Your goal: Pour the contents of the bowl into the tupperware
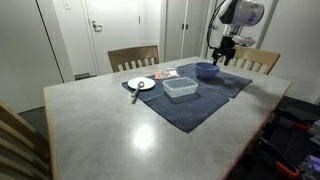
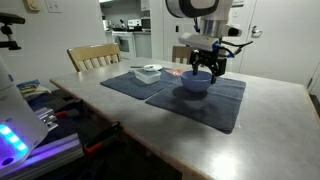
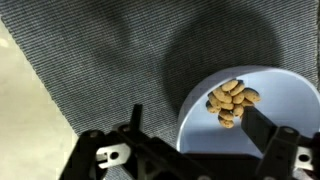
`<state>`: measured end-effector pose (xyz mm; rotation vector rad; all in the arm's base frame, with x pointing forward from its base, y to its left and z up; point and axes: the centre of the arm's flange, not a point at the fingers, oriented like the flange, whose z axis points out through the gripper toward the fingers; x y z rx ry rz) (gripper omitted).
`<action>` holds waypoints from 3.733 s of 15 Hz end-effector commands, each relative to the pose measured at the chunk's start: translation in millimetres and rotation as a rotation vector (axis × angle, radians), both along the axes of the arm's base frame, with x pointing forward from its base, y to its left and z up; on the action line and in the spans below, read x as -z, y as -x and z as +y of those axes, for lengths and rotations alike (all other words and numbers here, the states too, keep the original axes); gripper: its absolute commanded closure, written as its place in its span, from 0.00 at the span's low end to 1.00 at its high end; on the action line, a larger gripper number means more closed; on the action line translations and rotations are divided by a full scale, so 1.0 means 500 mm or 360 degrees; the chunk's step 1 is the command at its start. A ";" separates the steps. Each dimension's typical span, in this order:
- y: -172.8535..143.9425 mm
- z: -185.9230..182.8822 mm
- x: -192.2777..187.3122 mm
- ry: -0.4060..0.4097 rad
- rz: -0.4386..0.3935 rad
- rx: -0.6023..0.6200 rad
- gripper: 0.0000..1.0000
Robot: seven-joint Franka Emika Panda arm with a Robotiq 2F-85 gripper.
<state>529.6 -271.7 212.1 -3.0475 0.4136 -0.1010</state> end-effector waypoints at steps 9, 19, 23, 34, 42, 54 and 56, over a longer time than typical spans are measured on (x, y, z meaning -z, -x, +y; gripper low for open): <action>-0.033 -0.022 0.079 0.0051 -0.0062 0.0069 0.00; -0.035 -0.021 0.078 0.0064 -0.0014 0.0002 0.76; -0.040 -0.019 0.071 0.0088 0.0004 -0.0023 1.00; -0.060 0.010 0.012 0.0139 0.0021 -0.0058 0.99; -0.070 0.055 -0.049 0.0140 0.0013 -0.0105 0.99; -0.096 0.165 -0.202 0.0103 0.0133 -0.0210 0.99; -0.108 0.193 -0.212 0.0126 0.0128 -0.0212 0.99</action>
